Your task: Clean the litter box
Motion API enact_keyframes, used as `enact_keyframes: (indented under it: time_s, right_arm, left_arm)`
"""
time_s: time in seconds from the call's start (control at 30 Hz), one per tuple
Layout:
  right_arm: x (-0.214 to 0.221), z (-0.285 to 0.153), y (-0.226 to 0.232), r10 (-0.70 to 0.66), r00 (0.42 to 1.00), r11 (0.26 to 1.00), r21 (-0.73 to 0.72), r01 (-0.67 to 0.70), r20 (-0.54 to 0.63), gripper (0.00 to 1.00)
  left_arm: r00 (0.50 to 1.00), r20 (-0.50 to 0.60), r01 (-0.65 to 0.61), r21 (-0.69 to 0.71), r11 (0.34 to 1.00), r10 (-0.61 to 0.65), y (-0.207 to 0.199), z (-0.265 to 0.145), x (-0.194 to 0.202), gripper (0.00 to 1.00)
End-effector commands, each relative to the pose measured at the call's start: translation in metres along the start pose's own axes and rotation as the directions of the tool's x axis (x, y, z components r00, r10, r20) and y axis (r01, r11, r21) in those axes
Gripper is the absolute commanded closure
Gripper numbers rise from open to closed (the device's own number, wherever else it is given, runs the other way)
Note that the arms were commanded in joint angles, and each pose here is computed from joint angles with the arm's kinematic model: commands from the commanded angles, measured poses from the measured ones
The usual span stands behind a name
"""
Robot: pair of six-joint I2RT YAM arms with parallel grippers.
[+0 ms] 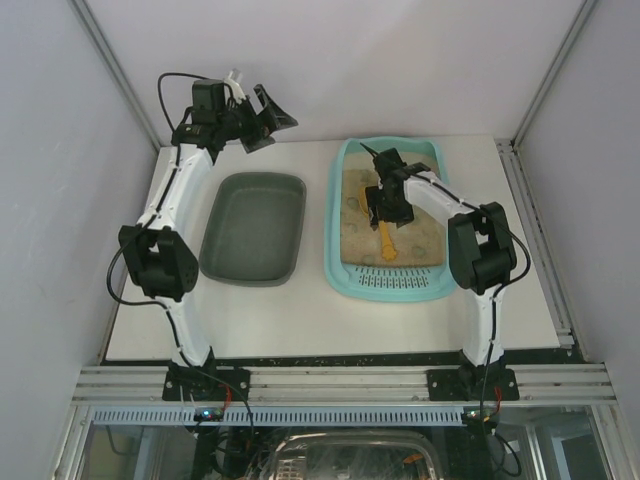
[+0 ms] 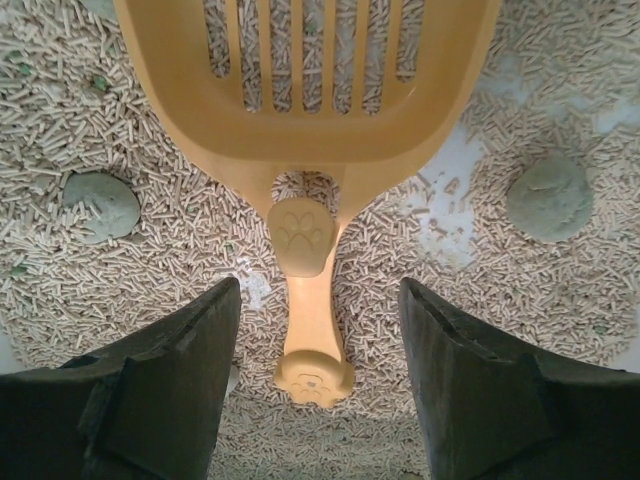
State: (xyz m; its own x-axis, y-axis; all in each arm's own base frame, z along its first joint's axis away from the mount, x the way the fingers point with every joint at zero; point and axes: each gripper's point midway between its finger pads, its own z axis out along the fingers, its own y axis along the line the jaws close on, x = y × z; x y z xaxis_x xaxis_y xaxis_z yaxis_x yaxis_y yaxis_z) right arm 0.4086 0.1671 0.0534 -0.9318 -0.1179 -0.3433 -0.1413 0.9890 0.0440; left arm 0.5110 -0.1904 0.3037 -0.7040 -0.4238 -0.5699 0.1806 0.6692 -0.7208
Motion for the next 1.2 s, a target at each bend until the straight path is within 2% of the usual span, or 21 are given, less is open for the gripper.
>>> enact_keyframes:
  time_s: [0.0,0.2,0.3,0.5,0.67,0.9,1.0,1.17]
  right_arm:
    - [-0.003,0.003,0.012,-0.01,0.999,0.999,-0.033,0.011,0.032,0.36]
    - [0.005,0.019,0.022,-0.011,1.0,0.999,-0.048,0.011,0.008,0.46]
    - [0.007,0.027,0.026,-0.01,1.0,0.999,-0.053,0.01,-0.001,0.54]
    - [0.012,0.029,0.026,-0.018,1.0,0.999,-0.05,0.017,-0.017,0.64]
    - [0.014,0.027,0.013,-0.031,0.999,0.999,-0.01,0.031,-0.021,1.0]
    - [-0.021,-0.031,0.004,-0.013,0.995,1.0,-0.023,0.015,0.094,1.0]
    - [-0.029,-0.061,0.002,-0.02,0.991,1.0,-0.02,0.023,0.133,1.0]
    - [-0.026,-0.103,-0.002,-0.027,0.985,1.0,-0.005,0.028,0.168,1.0]
  left_arm:
    - [0.997,0.073,0.002,0.095,0.995,-0.009,-0.043,-0.011,-0.02,0.0]
    - [0.998,0.068,0.001,0.092,0.996,-0.008,-0.044,-0.007,-0.014,0.0]
    - [0.999,0.046,0.006,0.096,0.995,-0.011,-0.041,-0.004,-0.007,0.0]
    - [0.999,0.023,-0.044,0.095,0.995,0.042,-0.041,-0.014,0.011,0.0]
    - [0.999,0.01,-0.038,0.096,0.995,0.038,-0.041,-0.023,0.02,0.0]
    - [0.978,-0.038,-0.196,0.196,0.961,0.207,-0.076,-0.037,0.033,0.0]
    - [0.96,-0.047,-0.263,0.184,0.947,0.276,-0.08,-0.037,0.038,0.0]
    - [0.961,-0.076,-0.249,0.172,0.953,0.265,-0.068,-0.028,0.051,0.0]
